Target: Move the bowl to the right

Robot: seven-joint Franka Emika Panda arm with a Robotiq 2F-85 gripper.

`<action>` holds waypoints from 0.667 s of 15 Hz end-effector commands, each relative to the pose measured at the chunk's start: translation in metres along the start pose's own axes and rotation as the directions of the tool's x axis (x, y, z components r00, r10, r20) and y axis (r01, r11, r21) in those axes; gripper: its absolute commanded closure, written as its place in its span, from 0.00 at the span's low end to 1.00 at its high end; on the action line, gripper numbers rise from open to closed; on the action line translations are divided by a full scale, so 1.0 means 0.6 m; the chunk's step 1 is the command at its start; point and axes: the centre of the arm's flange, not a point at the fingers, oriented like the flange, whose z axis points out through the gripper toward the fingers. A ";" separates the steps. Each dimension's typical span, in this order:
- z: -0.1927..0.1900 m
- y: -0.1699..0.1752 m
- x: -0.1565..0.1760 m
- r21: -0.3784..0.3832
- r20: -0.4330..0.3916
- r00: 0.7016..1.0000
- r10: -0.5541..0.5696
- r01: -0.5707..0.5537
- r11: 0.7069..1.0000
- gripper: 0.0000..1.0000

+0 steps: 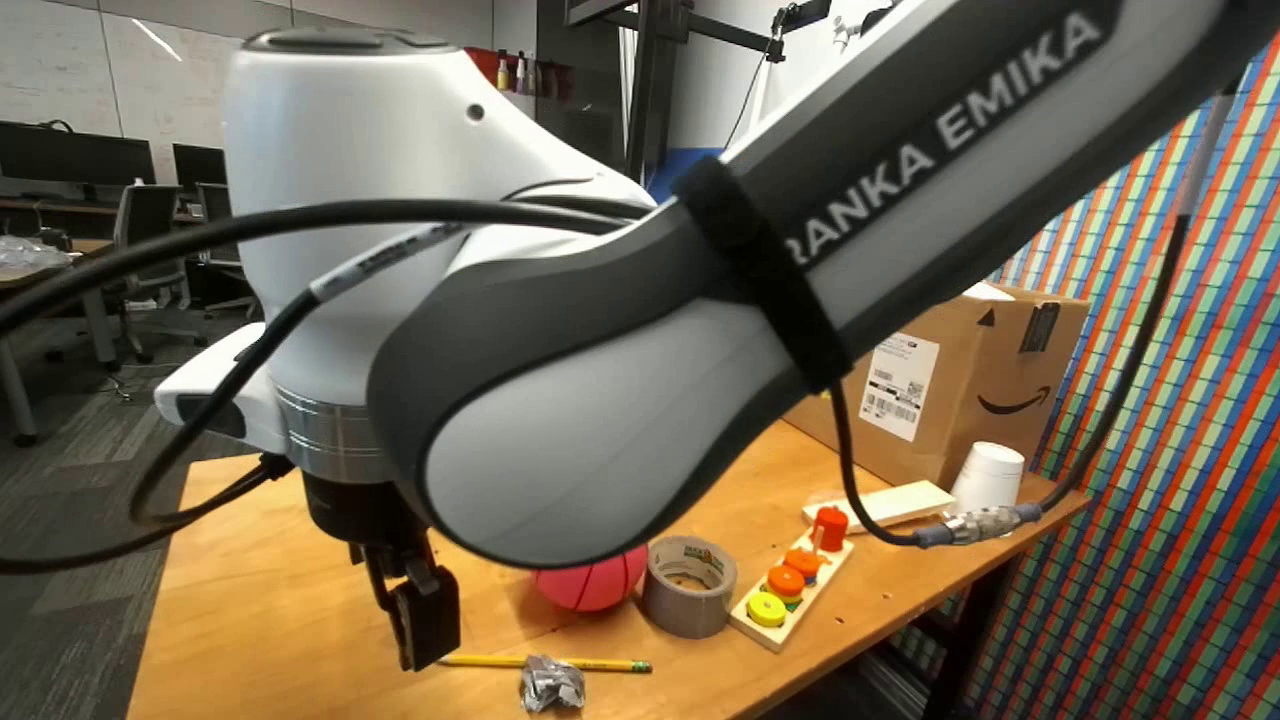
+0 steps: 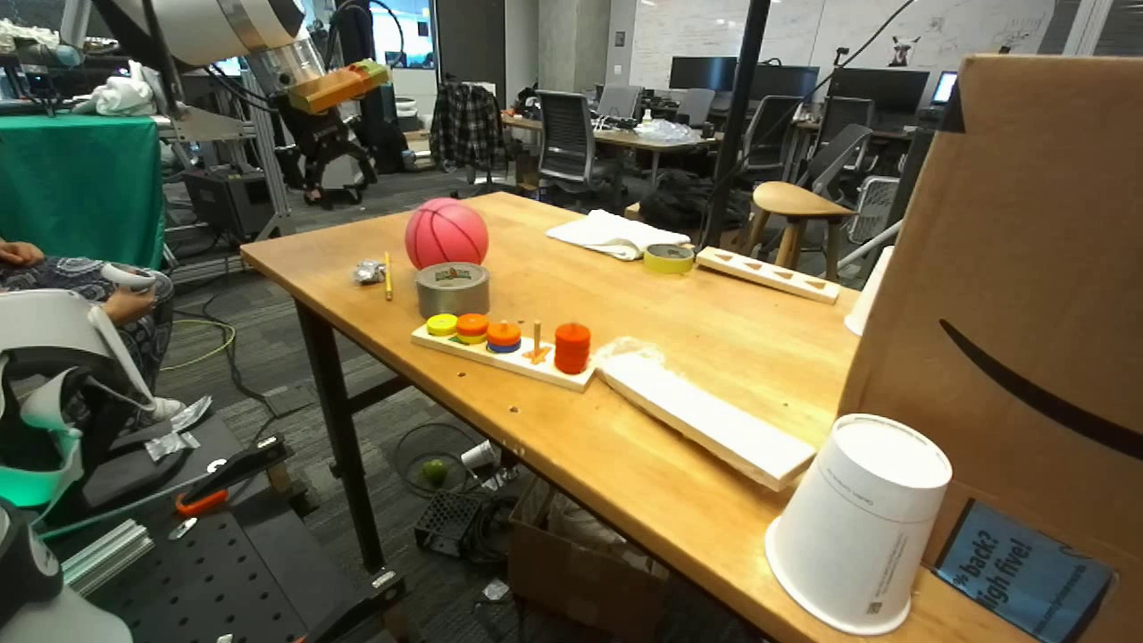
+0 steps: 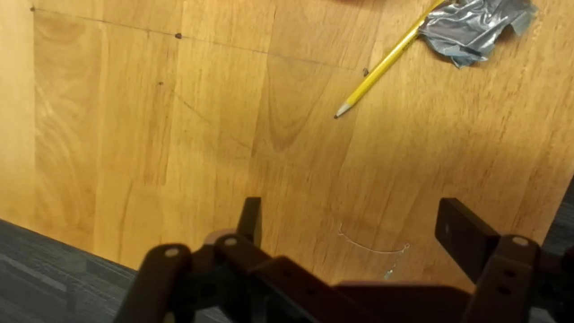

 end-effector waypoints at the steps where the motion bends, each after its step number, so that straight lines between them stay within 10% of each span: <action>1: 0.012 0.044 -0.022 0.027 0.080 0.989 -0.122 0.120 0.992 0.00; 10: 0.066 0.061 -0.121 0.182 0.196 0.936 -0.293 0.259 0.949 0.00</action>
